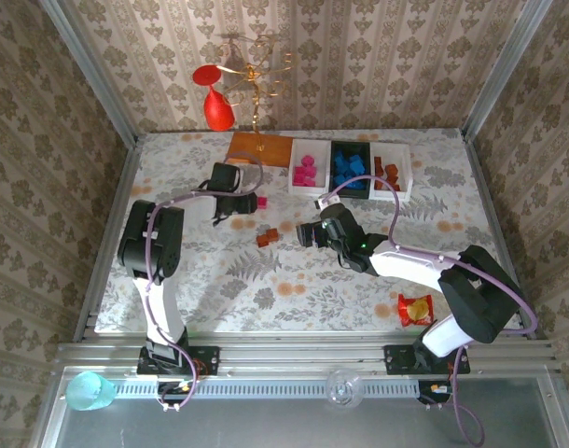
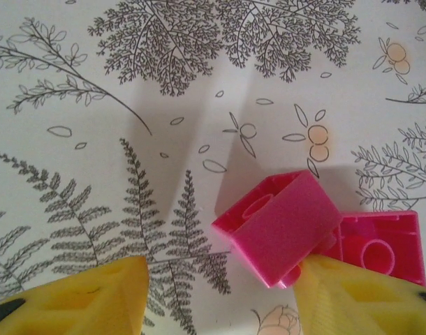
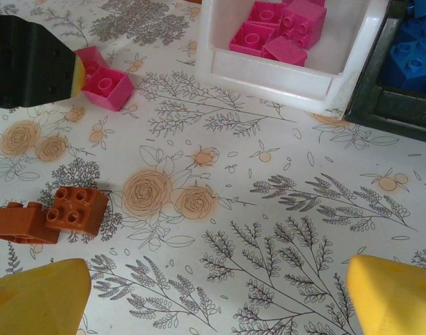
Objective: Sort the legos into containers by color
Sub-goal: Pick up the lego from the top-center of the table.
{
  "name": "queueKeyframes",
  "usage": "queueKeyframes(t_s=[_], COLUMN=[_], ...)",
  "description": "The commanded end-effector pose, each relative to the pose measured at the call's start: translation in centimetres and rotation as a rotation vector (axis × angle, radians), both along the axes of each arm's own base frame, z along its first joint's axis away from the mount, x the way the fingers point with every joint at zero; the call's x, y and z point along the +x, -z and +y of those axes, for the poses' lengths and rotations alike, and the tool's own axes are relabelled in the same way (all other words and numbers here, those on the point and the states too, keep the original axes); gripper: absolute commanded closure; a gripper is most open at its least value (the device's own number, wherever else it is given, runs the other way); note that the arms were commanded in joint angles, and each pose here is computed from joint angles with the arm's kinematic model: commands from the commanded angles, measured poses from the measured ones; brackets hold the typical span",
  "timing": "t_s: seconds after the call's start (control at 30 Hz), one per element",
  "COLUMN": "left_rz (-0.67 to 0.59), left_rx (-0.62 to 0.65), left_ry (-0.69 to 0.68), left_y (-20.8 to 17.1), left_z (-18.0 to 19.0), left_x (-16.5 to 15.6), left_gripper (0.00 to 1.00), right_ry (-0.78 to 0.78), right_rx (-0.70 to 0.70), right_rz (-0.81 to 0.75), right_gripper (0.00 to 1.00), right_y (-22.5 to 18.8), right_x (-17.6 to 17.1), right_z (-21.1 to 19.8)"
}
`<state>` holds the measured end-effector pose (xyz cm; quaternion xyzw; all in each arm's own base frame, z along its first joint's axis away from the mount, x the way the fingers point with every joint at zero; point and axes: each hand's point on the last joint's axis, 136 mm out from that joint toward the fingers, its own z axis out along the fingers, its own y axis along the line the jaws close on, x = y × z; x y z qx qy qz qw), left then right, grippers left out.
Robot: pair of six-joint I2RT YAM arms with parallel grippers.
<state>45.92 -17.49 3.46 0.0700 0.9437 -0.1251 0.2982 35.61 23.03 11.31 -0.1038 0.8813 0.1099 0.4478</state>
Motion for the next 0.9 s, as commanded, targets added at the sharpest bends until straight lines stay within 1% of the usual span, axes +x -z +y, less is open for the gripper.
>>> queueKeyframes(t_s=[0.0, 0.23, 0.43, 0.6, 0.87], left_rz=[0.016, 0.014, -0.002, -0.004, 0.006], left_rx=[0.008, -0.019, -0.046, -0.027, -0.028], left_ry=[0.03, 0.058, 0.075, 0.062, 0.057], left_y=[0.4, 0.2, -0.4, -0.1, 0.3], left_z=[-0.4, -1.5, -2.1, -1.9, -2.3], left_x=[0.5, 1.5, 1.8, 2.4, 3.7], left_gripper=[0.43, 0.46, 0.42, 0.37, 0.38], right_ry=[0.021, 0.023, 0.023, 0.019, 0.026], right_rx=[-0.032, -0.034, -0.036, -0.036, -0.037], right_rz=[-0.015, -0.019, -0.019, -0.017, -0.012], right_gripper=[0.05, 0.04, 0.04, 0.04, 0.04], right_y=[-0.4, -0.6, -0.7, -0.6, -0.2], right_x=[0.0, 0.0, 0.1, 0.2, 0.0], right_z=[-0.9, -1.0, -1.0, -0.9, -1.1])
